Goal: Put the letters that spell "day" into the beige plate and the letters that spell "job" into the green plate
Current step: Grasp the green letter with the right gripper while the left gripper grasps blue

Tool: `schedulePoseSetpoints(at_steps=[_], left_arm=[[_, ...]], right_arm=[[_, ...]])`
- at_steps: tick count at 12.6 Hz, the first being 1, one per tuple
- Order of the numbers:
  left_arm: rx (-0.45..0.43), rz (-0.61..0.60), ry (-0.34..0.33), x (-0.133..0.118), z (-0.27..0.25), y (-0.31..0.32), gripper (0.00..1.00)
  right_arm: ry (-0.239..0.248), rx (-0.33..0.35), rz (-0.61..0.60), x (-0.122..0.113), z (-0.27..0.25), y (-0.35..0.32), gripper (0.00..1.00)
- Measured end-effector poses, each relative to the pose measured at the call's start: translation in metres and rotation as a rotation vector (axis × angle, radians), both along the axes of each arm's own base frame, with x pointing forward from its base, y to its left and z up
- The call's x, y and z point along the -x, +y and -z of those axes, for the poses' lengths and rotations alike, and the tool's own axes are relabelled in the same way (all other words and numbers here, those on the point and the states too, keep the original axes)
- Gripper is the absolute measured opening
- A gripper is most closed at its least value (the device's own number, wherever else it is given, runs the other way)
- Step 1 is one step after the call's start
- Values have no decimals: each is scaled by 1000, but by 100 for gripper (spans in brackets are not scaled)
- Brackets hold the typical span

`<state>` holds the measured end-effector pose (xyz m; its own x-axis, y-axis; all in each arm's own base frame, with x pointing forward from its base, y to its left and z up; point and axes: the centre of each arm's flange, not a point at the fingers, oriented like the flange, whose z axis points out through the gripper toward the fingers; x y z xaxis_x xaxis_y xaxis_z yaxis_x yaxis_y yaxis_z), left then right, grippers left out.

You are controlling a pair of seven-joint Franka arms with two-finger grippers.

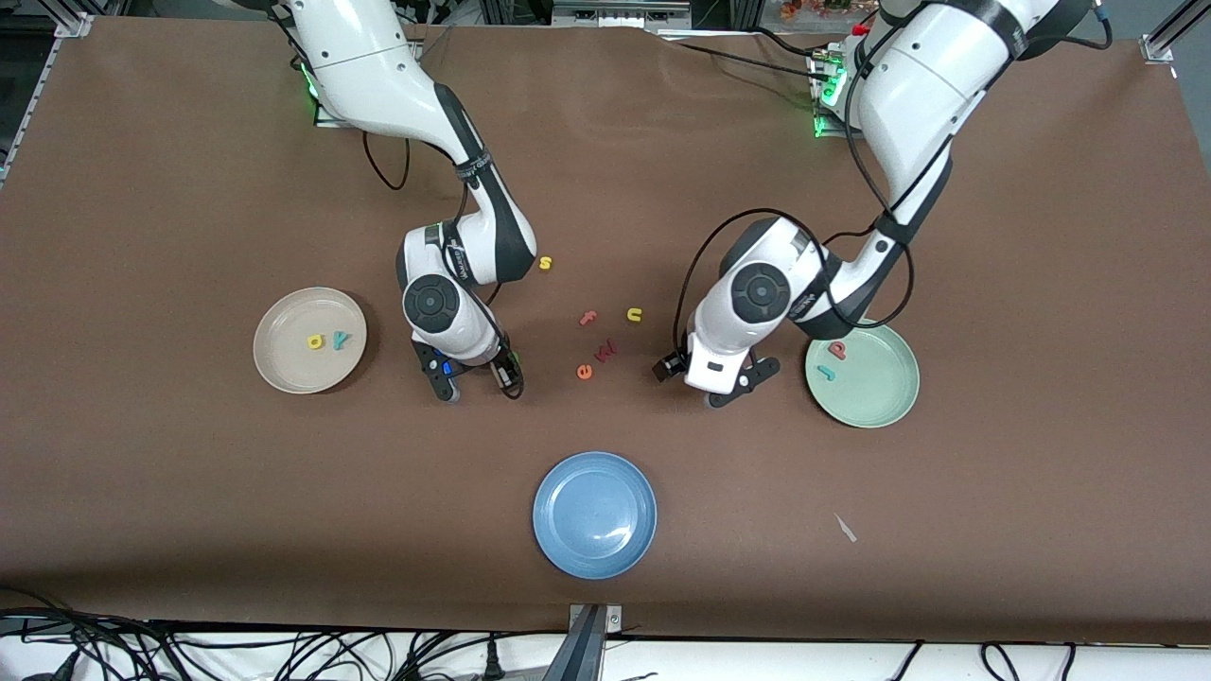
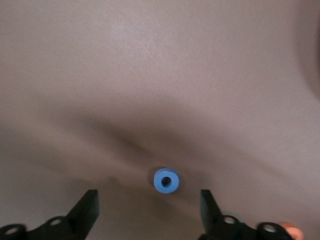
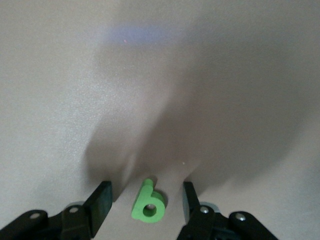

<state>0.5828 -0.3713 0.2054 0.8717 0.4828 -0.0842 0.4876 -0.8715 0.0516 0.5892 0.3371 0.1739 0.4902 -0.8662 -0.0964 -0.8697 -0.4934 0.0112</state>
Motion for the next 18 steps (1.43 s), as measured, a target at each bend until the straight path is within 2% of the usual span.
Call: schedulePoseSetpoints(at_steps=[1, 5, 9, 13, 14, 15, 17, 18], left_arm=[[-25, 36, -15, 6, 7, -7, 76], [-45, 64, -20, 11, 18, -13, 67], [-42, 85, -9, 20, 29, -26, 67], [-27, 74, -29, 10, 25, -27, 63], [-22, 74, -37, 8, 26, -27, 60], [-18, 75, -42, 7, 29, -26, 60], [-11, 78, -45, 7, 34, -27, 59], [-11, 78, -47, 6, 33, -27, 53]], right_arm=[[-1, 0, 0, 0, 0, 0, 64], [-1, -1, 3, 0, -1, 1, 62], [-1, -1, 6, 1, -1, 4, 61], [-2, -2, 0, 3, -2, 9, 54], [-4, -3, -1, 3, -3, 9, 46], [-4, -3, -1, 3, -3, 9, 46], [-9, -6, -2, 2, -5, 11, 32], [-9, -6, -2, 2, -5, 11, 30]])
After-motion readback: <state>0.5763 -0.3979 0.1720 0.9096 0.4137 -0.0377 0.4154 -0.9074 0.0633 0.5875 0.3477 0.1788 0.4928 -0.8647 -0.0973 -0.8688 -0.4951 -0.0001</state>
